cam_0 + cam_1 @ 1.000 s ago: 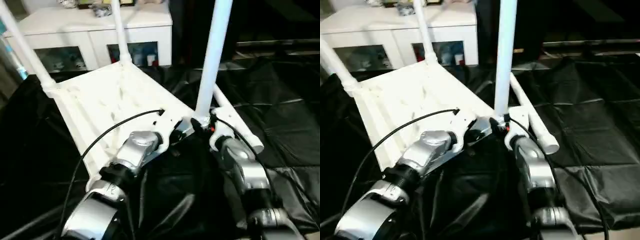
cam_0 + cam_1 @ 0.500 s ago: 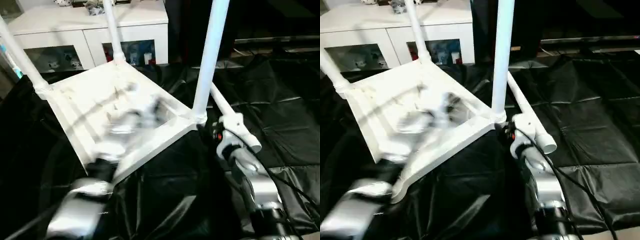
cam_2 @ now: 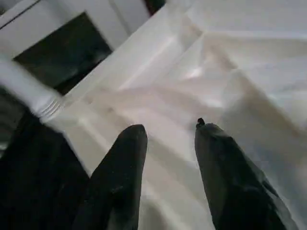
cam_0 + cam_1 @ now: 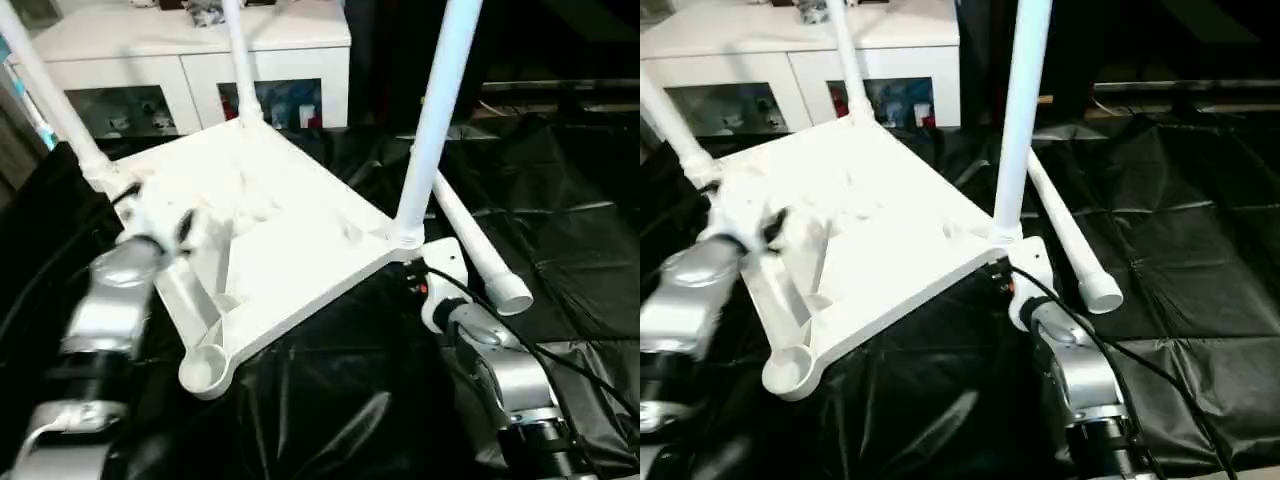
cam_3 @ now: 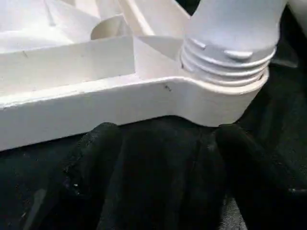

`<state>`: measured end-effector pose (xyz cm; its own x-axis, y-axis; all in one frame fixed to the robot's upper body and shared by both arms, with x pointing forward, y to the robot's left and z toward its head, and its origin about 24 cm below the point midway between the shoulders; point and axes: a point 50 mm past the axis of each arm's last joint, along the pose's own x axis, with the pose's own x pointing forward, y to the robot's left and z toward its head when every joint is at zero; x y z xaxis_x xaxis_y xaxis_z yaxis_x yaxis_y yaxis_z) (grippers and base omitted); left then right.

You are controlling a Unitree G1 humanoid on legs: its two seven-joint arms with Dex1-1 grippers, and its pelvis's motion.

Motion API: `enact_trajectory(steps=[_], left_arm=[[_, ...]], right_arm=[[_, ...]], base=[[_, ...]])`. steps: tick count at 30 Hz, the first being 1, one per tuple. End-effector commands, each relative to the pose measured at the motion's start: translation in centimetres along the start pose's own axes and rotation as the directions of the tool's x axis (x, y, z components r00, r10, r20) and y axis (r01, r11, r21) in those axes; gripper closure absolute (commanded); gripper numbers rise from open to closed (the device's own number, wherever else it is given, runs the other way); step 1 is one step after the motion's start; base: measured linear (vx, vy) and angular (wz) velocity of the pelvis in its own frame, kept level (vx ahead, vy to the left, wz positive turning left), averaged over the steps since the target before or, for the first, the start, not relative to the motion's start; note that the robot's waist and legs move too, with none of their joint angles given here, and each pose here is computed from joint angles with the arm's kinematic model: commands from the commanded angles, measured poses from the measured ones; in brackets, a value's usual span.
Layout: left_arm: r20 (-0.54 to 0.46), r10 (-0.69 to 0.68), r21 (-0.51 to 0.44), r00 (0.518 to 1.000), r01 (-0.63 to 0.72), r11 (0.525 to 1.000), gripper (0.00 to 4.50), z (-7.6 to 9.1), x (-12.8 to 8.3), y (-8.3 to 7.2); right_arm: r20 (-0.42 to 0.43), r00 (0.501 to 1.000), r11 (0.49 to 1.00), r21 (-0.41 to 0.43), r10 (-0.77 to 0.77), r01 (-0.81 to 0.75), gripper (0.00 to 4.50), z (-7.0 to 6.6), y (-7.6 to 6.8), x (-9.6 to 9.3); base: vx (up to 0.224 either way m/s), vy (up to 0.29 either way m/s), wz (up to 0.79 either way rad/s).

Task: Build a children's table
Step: Rotate leg to tighten, then rotate table base

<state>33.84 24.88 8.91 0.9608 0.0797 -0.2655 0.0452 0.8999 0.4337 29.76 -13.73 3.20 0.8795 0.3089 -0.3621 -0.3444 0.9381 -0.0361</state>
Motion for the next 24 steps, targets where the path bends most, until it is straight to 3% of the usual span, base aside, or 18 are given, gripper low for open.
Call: enact_trajectory(steps=[1,11,17,18,21,24], left_arm=[[-0.047,0.01,0.022,0.999,-0.009,1.0,2.61,-0.7,-0.2,0.2],[-0.157,-0.033,0.054,0.987,0.042,0.998,2.61,-2.5,-0.6,-0.3],[-0.247,-0.145,0.07,0.958,0.167,0.983,3.08,-3.8,-1.1,-0.9],[-0.285,-0.199,0.077,0.938,0.229,0.97,3.34,-4.1,-1.3,-1.3],[-0.33,-0.27,0.08,0.905,0.311,0.947,3.43,-4.4,-1.6,-1.8],[-0.351,-0.336,0.097,0.874,0.391,0.915,3.82,-4.4,-1.9,-2.2]], right_arm=[[-0.01,1.0,1.0,-0.016,0.004,-0.005,0.97,0.3,0.2,0.3],[-0.006,0.999,0.999,-0.007,0.031,-0.031,0.97,0.7,0.6,0.7],[-0.004,0.997,0.997,0.007,0.077,-0.077,1.59,1.0,1.0,1.0],[-0.008,0.996,0.996,0.005,0.085,-0.085,1.77,1.0,1.1,1.1],[-0.017,0.995,0.995,-0.003,0.099,-0.099,1.91,0.9,1.2,1.5],[-0.021,0.993,0.994,-0.003,0.114,-0.114,2.24,0.9,1.4,1.9]], base=[[0.0,0.0,0.0],[0.0,0.0,0.0],[0.0,0.0,0.0],[0.0,0.0,0.0],[0.0,0.0,0.0],[0.0,0.0,0.0]])
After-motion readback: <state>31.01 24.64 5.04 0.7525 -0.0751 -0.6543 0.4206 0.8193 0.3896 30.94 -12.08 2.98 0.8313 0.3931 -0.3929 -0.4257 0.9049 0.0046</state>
